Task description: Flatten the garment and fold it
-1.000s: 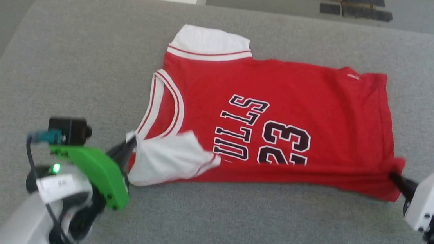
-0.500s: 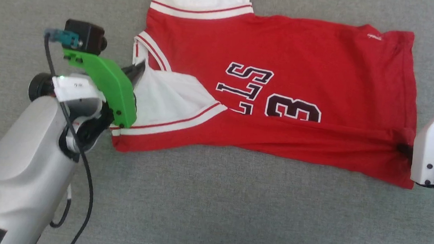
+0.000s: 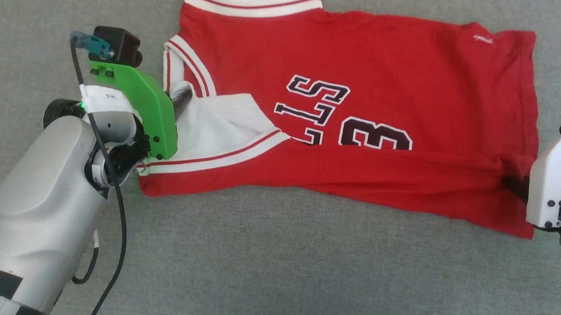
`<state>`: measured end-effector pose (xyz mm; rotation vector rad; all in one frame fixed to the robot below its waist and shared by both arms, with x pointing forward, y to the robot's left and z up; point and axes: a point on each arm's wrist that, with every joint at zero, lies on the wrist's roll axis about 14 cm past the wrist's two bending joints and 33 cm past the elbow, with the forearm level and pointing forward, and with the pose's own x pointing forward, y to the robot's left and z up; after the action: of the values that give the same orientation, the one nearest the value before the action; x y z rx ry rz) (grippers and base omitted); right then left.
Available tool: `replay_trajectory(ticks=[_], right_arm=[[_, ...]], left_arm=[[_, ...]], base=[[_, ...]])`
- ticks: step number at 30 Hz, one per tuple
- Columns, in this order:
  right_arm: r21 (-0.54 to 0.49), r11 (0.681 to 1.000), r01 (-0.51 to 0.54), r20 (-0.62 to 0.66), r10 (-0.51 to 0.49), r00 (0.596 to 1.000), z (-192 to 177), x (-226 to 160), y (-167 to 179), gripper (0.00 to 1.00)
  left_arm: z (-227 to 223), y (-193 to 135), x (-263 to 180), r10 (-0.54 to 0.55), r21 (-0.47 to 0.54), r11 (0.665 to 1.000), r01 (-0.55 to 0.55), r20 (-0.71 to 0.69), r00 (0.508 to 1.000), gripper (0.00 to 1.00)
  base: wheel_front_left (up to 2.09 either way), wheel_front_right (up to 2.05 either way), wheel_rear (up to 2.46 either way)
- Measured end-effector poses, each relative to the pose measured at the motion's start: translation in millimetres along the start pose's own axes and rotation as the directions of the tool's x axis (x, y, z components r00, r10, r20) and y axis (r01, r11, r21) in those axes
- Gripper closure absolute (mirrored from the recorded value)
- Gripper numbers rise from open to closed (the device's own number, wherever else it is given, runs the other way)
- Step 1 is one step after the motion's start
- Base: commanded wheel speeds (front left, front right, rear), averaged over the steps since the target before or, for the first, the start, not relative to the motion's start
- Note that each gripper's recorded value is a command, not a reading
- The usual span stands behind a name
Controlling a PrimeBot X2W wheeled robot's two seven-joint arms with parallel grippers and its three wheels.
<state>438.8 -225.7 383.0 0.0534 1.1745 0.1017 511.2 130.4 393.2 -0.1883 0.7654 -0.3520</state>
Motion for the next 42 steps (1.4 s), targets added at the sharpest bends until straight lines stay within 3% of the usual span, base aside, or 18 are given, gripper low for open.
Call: replay_trajectory(ticks=[6,11,12,13,14,17,22,28,32,38,42], right_arm=[[0.039,0.998,-0.055,0.187,0.047,0.981,26.9,-30.9,7.1,0.0],[0.071,0.994,-0.087,0.426,0.049,0.904,51.0,-73.8,5.3,0.0],[0.076,0.993,-0.088,0.497,0.038,0.867,57.7,-86.0,3.5,0.0],[0.088,0.992,-0.095,0.647,0.015,0.762,66.0,-114.0,1.2,0.0],[0.097,0.99,-0.103,0.69,0.007,0.724,65.7,-122.0,0.3,0.0],[0.112,0.988,-0.102,0.776,-0.023,0.63,57.5,-139.0,-4.3,0.0],[0.135,0.986,-0.094,0.85,-0.066,0.522,20.3,-148.1,-9.4,0.0],[0.156,0.983,-0.099,0.836,-0.078,0.543,-2.7,-129.9,-9.8,0.0],[0.173,0.98,-0.102,0.821,-0.086,0.564,-7.5,-118.1,-12.6,0.0],[0.176,0.98,-0.097,0.801,-0.085,0.592,-5.5,-104.3,-14.8,0.0],[0.177,0.979,-0.101,0.789,-0.08,0.609,-3.3,-94.3,-13.9,0.0]], left_arm=[[39.4,-12.3,-26.8,-0.018,0.021,1.0,0.015,0.143,0.99,0.0],[94.4,-24.9,-71.0,-0.036,0.065,0.998,0.011,0.391,0.92,0.0],[105.6,-26.6,-83.8,-0.038,0.075,0.997,0.004,0.461,0.887,0.0],[116.6,-28.4,-115.6,-0.032,0.076,0.997,-0.017,0.604,0.796,0.0],[113.9,-27.4,-125.1,-0.022,0.068,0.997,-0.028,0.641,0.768,0.0],[98.4,-23.8,-146.7,0.009,0.057,0.996,-0.07,0.711,0.703,0.0],[50.6,-13.8,-177.8,0.093,0.002,0.989,-0.147,0.768,0.634,0.0],[18.6,-11.4,-180.4,0.146,-0.054,0.986,-0.159,0.746,0.65,0.0],[4.1,-11.2,-166.6,0.152,-0.042,0.984,-0.172,0.697,0.7,0.0],[-3.6,-14.7,-121.0,0.137,0.025,0.986,-0.166,0.452,0.881,0.0],[-20.9,-15.4,-93.1,0.156,0.072,0.983,-0.171,0.177,0.972,0.0]], base=[[0.0,0.0,0.0],[0.0,0.0,0.0],[0.0,0.0,0.0],[0.0,0.0,0.0],[0.0,0.0,0.0],[0.0,0.0,0.0],[0.0,0.0,0.0],[0.0,0.0,0.0],[0.0,0.0,0.0],[0.0,0.0,0.0],[0.0,0.0,0.0]])
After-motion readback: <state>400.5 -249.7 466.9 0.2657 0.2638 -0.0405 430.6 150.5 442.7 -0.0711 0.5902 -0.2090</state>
